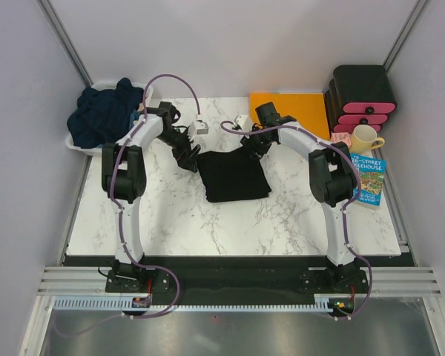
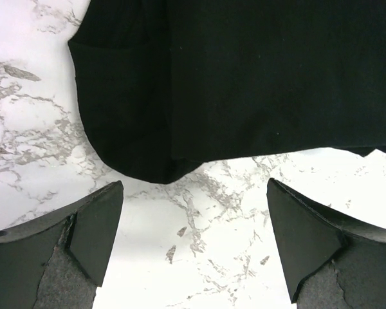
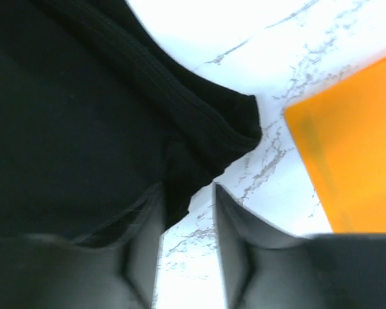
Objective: Fold and stack the t-shirts
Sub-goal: Fold the tshirt
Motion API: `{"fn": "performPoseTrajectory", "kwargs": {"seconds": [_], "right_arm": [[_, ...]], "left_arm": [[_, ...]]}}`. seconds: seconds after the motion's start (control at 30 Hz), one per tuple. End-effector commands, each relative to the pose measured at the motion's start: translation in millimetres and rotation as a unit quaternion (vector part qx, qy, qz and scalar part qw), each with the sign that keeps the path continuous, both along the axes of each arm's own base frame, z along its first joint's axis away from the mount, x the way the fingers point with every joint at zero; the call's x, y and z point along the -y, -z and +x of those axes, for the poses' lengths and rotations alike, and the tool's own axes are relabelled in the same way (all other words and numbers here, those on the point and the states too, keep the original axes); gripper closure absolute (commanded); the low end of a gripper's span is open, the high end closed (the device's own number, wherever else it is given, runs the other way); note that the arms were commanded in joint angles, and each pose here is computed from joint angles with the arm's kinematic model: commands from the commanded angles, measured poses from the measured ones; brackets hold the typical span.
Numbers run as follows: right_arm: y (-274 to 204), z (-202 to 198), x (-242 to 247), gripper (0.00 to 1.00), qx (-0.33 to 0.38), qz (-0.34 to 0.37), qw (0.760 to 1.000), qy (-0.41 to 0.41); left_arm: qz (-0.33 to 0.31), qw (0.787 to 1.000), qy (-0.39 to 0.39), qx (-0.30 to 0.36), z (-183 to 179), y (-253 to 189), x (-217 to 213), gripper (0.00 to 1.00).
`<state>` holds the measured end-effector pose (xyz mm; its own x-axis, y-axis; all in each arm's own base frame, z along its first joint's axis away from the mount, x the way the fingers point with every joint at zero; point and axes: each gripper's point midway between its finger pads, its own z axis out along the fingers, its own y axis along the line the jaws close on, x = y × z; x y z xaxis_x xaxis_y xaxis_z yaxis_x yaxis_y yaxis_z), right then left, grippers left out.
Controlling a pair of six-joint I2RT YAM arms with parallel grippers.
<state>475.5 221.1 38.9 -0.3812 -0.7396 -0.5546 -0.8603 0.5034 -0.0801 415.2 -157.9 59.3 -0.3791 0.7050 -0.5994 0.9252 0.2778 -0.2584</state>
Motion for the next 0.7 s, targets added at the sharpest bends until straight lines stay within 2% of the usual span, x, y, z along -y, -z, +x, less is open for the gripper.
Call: {"fn": "performPoseTrajectory", "kwargs": {"seconds": [0.0, 0.07, 0.23, 0.33, 0.43, 0.47, 0.5, 0.53, 0.57, 0.6, 0.63, 0.67], "right_arm": [[-5, 11, 6, 0.48, 0.028, -0.011, 0.999, 0.023], [-18, 14, 10, 0.42, 0.045, -0.015, 0.998, 0.033], [-62, 20, 17, 0.41, 0.095, -0.014, 0.994, 0.053], [-85, 20, 28, 0.39, 0.123, -0.027, 0.99, 0.061], [-106, 19, 40, 0.35, 0.152, -0.046, 0.985, 0.068], [-107, 17, 45, 0.34, 0.156, -0.056, 0.984, 0.064], [-112, 16, 48, 0.33, 0.162, -0.06, 0.983, 0.065], [-123, 16, 53, 0.33, 0.173, -0.063, 0.98, 0.071], [-124, 13, 56, 0.33, 0.173, -0.067, 0.98, 0.071], [-128, 13, 60, 0.33, 0.176, -0.07, 0.979, 0.074], [-135, 11, 63, 0.32, 0.181, -0.067, 0.978, 0.077], [-137, 9, 65, 0.32, 0.178, -0.069, 0.978, 0.078]], "left_arm": [[-0.005, 0.998, 0.016, 0.065, -1, -42, 1, 0.0], [-0.006, 0.994, 0.022, 0.104, 0, -62, 1, 0.0], [-0.003, 0.981, 0.041, 0.188, -5, -100, -2, 0.0], [0.006, 0.964, 0.048, 0.26, -5, -128, 5, 0.0], [0.03, 0.928, 0.065, 0.367, -4, -146, 8, 0.0], [0.036, 0.913, 0.074, 0.4, -4, -135, 19, 0.01], [0.061, 0.895, 0.073, 0.437, -4, -145, 15, 0.0], [0.063, 0.885, 0.089, 0.454, -9, -142, 28, 0.0], [0.076, 0.882, 0.094, 0.456, -18, -121, 29, 0.01], [0.097, 0.849, 0.07, 0.515, -5, -141, 30, 0.02], [0.097, 0.832, 0.083, 0.54, -11, -140, 46, 0.03], [0.124, 0.827, 0.083, 0.543, -18, -114, 40, 0.08]]}}
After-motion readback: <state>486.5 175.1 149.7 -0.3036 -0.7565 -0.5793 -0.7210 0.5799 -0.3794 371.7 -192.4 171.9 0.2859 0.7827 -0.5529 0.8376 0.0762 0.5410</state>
